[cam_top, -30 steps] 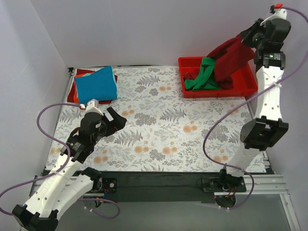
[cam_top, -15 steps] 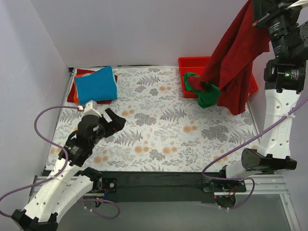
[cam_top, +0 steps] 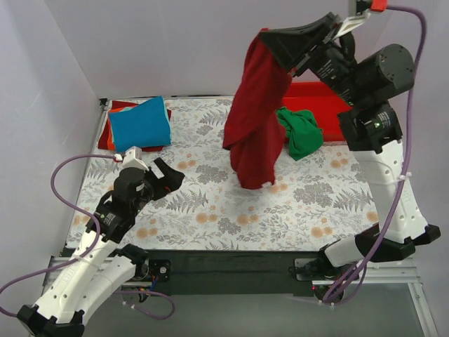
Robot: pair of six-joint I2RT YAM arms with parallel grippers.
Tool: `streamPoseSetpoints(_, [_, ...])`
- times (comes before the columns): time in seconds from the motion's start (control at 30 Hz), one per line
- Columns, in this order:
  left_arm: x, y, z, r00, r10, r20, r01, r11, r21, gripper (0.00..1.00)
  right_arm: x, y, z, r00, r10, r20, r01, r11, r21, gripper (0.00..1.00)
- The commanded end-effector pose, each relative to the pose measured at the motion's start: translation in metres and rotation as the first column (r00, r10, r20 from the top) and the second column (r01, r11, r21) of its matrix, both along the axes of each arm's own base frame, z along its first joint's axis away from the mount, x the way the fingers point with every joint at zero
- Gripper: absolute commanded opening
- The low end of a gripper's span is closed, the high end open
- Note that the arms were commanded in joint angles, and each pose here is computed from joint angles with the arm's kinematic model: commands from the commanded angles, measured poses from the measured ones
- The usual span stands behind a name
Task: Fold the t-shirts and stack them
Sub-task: Move the tshirt to the center of the board
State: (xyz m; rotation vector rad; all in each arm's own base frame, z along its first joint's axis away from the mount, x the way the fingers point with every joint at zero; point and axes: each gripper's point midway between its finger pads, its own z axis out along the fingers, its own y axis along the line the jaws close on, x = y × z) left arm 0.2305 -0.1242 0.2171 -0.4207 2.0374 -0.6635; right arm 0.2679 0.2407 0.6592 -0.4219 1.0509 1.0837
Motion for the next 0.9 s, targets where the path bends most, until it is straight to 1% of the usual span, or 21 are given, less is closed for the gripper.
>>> streamPoseSetpoints(0.0, [0.005, 0.001, 0.010, 0.999, 0.006, 0.033, -0.006, 1.000, 0.011, 0.87, -0.053, 0.024, 0.038, 0.982, 0.147, 0.116, -0.154, 0.987, 0.054, 0.01])
streamPoseSetpoints(0.07, [0.007, 0.004, 0.013, 0.999, 0.022, 0.039, -0.023, 1.000, 0.018, 0.87, -0.066, 0.041, 0.034, 0.971, 0.218, 0.098, -0.223, 0.973, 0.052, 0.01])
streamPoseSetpoints(0.1, [0.007, 0.004, 0.013, 0.999, 0.024, 0.040, -0.025, 0.999, 0.019, 0.87, -0.062, 0.046, 0.024, 0.972, 0.227, 0.058, -0.230, 0.972, 0.051, 0.01])
streamPoseSetpoints(0.17, [0.009, 0.005, 0.015, 0.998, 0.037, 0.042, -0.038, 0.999, 0.017, 0.87, -0.044, 0.045, 0.007, 0.987, 0.161, -0.009, -0.160, 0.985, 0.057, 0.01])
streamPoseSetpoints(0.2, [0.009, 0.005, 0.016, 0.998, 0.039, 0.042, -0.039, 0.999, 0.012, 0.87, -0.024, 0.037, -0.016, 0.994, 0.059, -0.091, -0.053, 0.997, 0.062, 0.01])
streamPoseSetpoints(0.27, [0.009, 0.005, 0.016, 0.998, 0.037, 0.043, -0.037, 0.999, 0.012, 0.87, -0.004, 0.024, -0.050, 0.981, -0.062, -0.185, 0.074, 0.996, 0.057, 0.01])
streamPoseSetpoints(0.3, [0.009, 0.005, 0.015, 0.999, 0.036, 0.040, -0.037, 0.999, 0.012, 0.87, -0.009, 0.003, -0.061, 0.966, -0.124, -0.228, 0.140, 0.989, 0.055, 0.01])
streamPoseSetpoints(0.33, [0.008, 0.006, 0.013, 0.999, 0.040, 0.035, -0.041, 0.999, 0.020, 0.87, 0.021, -0.008, -0.118, 0.903, -0.268, -0.335, 0.280, 0.960, -0.014, 0.01])
streamPoseSetpoints(0.37, [0.008, 0.010, 0.013, 0.997, 0.065, 0.033, -0.066, 0.998, 0.022, 0.87, 0.028, -0.022, -0.139, 0.866, -0.336, -0.369, 0.347, 0.937, -0.038, 0.01])
streamPoseSetpoints(0.4, [0.008, 0.014, 0.011, 0.996, 0.086, 0.025, -0.086, 0.996, 0.029, 0.87, 0.025, -0.042, -0.161, 0.821, -0.403, -0.405, 0.408, 0.910, -0.078, 0.07])
streamPoseSetpoints(0.43, [0.006, 0.019, 0.006, 0.994, 0.105, 0.008, -0.105, 0.994, 0.042, 0.87, 0.042, -0.066, -0.203, 0.729, -0.517, -0.449, 0.505, 0.849, -0.157, 0.11])
streamPoseSetpoints(0.47, [0.006, 0.023, 0.005, 0.991, 0.132, 0.005, -0.132, 0.990, 0.045, 0.87, 0.046, -0.080, -0.224, 0.685, -0.578, -0.444, 0.540, 0.811, -0.224, 0.20])
streamPoseSetpoints(0.5, [0.005, 0.026, 0.001, 0.990, 0.142, -0.004, -0.142, 0.988, 0.056, 0.87, 0.047, -0.092, -0.249, 0.634, -0.632, -0.446, 0.550, 0.774, -0.315, 0.46])
streamPoseSetpoints(0.53, [0.005, 0.027, -0.002, 0.989, 0.150, -0.012, -0.149, 0.987, 0.062, 0.87, 0.052, -0.106, -0.267, 0.583, -0.682, -0.441, 0.568, 0.731, -0.378, 0.57])
streamPoseSetpoints(0.6, [0.005, 0.027, -0.010, 0.988, 0.153, -0.030, -0.150, 0.986, 0.067, 0.88, 0.057, -0.113, -0.315, 0.514, -0.745, -0.426, 0.505, 0.664, -0.551, 0.70])
streamPoseSetpoints(0.7, [0.010, 0.020, -0.019, 0.988, 0.136, -0.068, -0.132, 0.989, 0.072, 0.88, 0.053, -0.095, -0.365, 0.518, -0.718, -0.465, 0.338, 0.671, -0.660, 0.72])
streamPoseSetpoints(0.73, [0.011, 0.017, -0.023, 0.988, 0.129, -0.084, -0.123, 0.990, 0.074, 0.88, 0.046, -0.076, -0.377, 0.564, -0.647, -0.512, 0.237, 0.721, -0.651, 0.72])
streamPoseSetpoints(0.77, [0.012, 0.015, -0.026, 0.987, 0.125, -0.097, -0.118, 0.990, 0.079, 0.88, 0.041, -0.066, -0.387, 0.580, -0.608, -0.543, 0.172, 0.742, -0.648, 0.72])
streamPoseSetpoints(0.8, [0.011, 0.015, -0.032, 0.984, 0.128, -0.123, -0.118, 0.989, 0.085, 0.87, 0.036, -0.055, -0.409, 0.573, -0.573, -0.586, 0.098, 0.758, -0.645, 0.71])
streamPoseSetpoints(0.83, [0.012, 0.015, -0.041, 0.978, 0.137, -0.159, -0.121, 0.987, 0.104, 0.87, 0.022, -0.034, -0.417, 0.601, -0.485, -0.635, -0.012, 0.789, -0.614, 0.70])
streamPoseSetpoints(0.87, [0.012, 0.015, -0.045, 0.973, 0.145, -0.178, -0.126, 0.986, 0.110, 0.87, 0.014, -0.024, -0.429, 0.599, -0.456, -0.658, -0.068, 0.790, -0.609, 0.70])
